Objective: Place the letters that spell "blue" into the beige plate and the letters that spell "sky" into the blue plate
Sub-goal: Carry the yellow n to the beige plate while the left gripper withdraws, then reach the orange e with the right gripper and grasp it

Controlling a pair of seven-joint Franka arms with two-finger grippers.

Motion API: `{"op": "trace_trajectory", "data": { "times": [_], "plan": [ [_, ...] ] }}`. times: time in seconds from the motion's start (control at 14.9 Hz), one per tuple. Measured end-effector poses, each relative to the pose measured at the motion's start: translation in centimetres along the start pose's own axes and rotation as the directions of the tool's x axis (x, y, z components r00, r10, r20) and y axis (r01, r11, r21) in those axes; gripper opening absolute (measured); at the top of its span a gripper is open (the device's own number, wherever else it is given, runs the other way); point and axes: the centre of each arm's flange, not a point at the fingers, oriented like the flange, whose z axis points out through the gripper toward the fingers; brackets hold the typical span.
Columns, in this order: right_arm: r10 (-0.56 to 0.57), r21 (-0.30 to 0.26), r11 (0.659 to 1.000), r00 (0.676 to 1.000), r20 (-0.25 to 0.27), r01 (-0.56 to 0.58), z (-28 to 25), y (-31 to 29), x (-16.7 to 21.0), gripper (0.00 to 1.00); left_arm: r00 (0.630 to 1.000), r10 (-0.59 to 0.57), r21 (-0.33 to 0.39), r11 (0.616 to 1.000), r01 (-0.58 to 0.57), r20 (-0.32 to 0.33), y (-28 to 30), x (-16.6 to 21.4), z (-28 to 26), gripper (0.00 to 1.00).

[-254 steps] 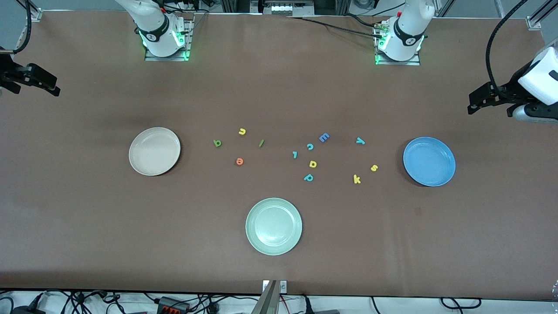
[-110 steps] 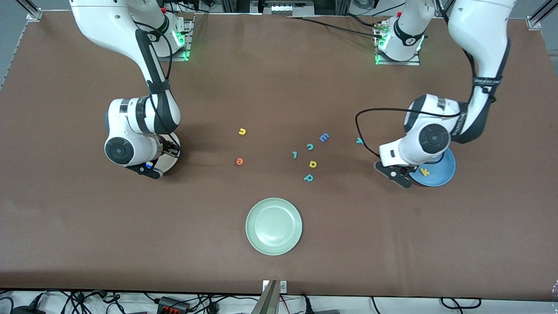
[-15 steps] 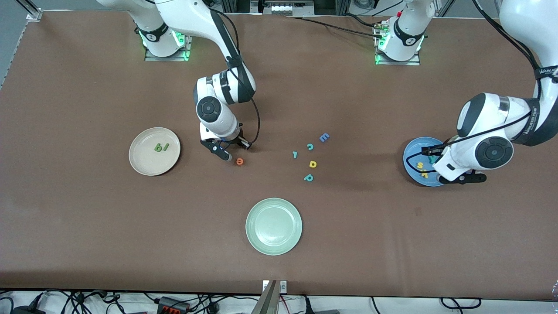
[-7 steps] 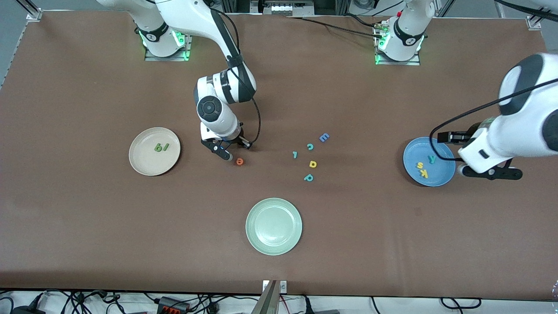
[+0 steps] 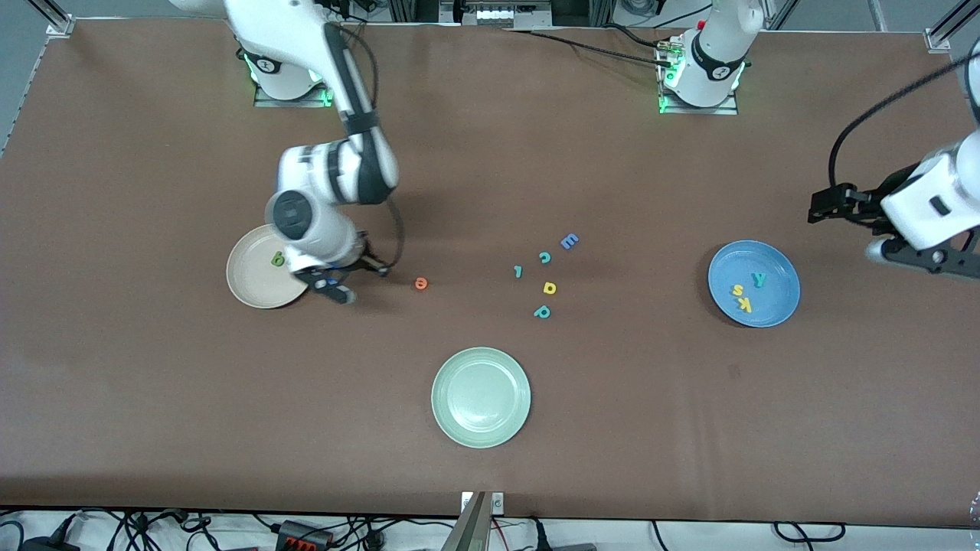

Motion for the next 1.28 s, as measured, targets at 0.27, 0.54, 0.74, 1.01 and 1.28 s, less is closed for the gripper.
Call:
{"op": "trace_trajectory", "data": {
  "times": [0.27,0.54,0.74,1.01,1.28],
  "plan": [
    [-0.151,-0.014,0.988,0.987,0.051,0.152,-1.3,13.2,6.6,0.26,0.995,0.002,0.016,1.0,-0.001,-0.103,1.0,-3.7,0.1,1.0],
    [-0.24,-0.005,0.97,0.966,0.096,0.241,0.5,21.1,8.4,0.26,0.996,-0.018,0.011,1.0,0.019,-0.089,0.0,-4.6,0.1,1.0],
    [-0.254,-0.022,0.966,0.963,0.096,0.257,1.4,22.4,8.9,0.26,0.998,-0.031,0.004,0.999,0.031,-0.056,-0.4,-4.2,-0.4,1.0],
    [-0.263,-0.034,0.963,0.96,0.094,0.267,1.9,22.0,8.9,0.26,0.997,-0.069,0.002,0.998,0.069,-0.041,0.7,-3.7,-0.4,1.0],
    [-0.277,-0.028,0.959,0.957,0.082,0.28,1.7,20.9,8.9,0.26,0.991,-0.122,-0.02,0.992,0.121,-0.047,0.4,-3.6,-0.7,1.0]
  ]
}}
